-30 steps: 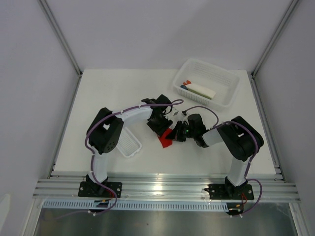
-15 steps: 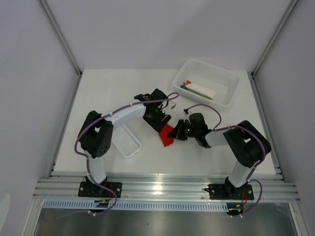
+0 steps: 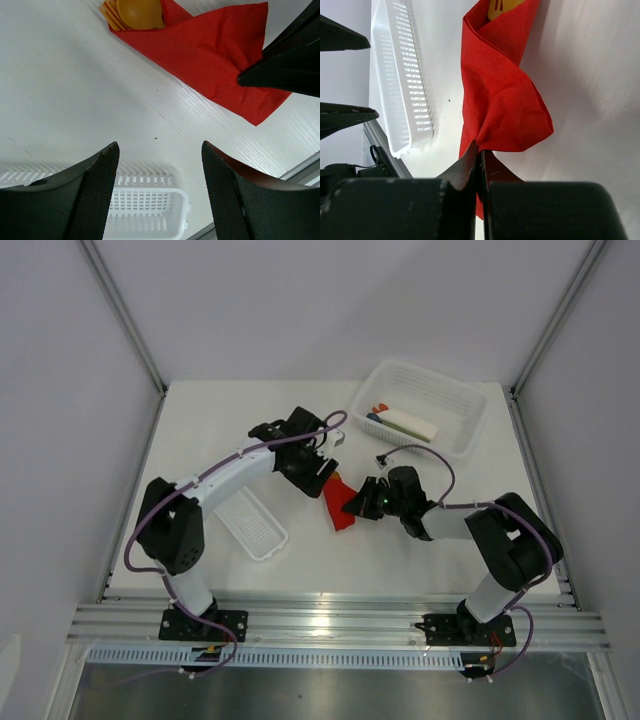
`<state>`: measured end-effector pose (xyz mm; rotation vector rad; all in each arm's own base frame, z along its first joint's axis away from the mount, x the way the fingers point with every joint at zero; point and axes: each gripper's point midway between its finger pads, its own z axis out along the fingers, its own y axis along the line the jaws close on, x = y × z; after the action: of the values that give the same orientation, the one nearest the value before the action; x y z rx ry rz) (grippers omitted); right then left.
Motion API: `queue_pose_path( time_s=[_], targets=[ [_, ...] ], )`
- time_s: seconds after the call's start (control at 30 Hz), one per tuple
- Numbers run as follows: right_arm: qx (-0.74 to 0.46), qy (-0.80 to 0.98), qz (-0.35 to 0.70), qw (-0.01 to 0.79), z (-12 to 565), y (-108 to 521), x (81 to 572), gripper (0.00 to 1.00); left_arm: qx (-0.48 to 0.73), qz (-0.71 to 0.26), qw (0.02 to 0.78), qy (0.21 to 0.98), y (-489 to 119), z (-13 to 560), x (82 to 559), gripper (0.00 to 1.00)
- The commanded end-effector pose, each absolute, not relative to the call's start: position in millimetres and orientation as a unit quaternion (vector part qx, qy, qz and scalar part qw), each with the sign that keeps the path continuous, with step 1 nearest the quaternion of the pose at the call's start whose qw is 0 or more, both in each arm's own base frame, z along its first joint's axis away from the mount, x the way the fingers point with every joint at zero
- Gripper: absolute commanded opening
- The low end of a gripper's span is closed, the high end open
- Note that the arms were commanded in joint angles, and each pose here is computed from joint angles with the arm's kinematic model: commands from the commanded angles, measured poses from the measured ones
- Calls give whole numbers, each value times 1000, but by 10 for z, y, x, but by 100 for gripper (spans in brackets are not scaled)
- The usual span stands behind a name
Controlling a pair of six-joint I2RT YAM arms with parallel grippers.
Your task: Place the utensils on the paper napkin and roll it up
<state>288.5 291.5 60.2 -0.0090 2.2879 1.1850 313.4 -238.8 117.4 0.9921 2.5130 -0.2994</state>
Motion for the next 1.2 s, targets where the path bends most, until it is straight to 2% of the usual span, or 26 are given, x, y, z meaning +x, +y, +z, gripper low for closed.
queue_pose_path(
  time_s=[0.0, 0.37, 0.63, 1.1, 1.17],
  targets=[
    [-19, 838, 441, 323, 849, 2918, 3009, 0, 335, -128, 219, 908, -2356, 1346, 3112, 71],
    [-27, 838, 431, 332, 839, 2879, 2986, 0, 326, -138, 194, 915, -2383, 1170, 3059, 71],
    [-2, 867, 417, 272, 376, 2822, 2844, 0, 294, -176, 137, 929, -2525, 869, 2926, 72],
    [-2, 876, 404, 261, 259, 2761, 2784, 0, 279, -181, 81, 939, -2823, 394, 2937, 69],
    [0, 878, 402, 259, 239, 2742, 2775, 6, 277, -178, 77, 941, -2823, 336, 2942, 69]
  ],
)
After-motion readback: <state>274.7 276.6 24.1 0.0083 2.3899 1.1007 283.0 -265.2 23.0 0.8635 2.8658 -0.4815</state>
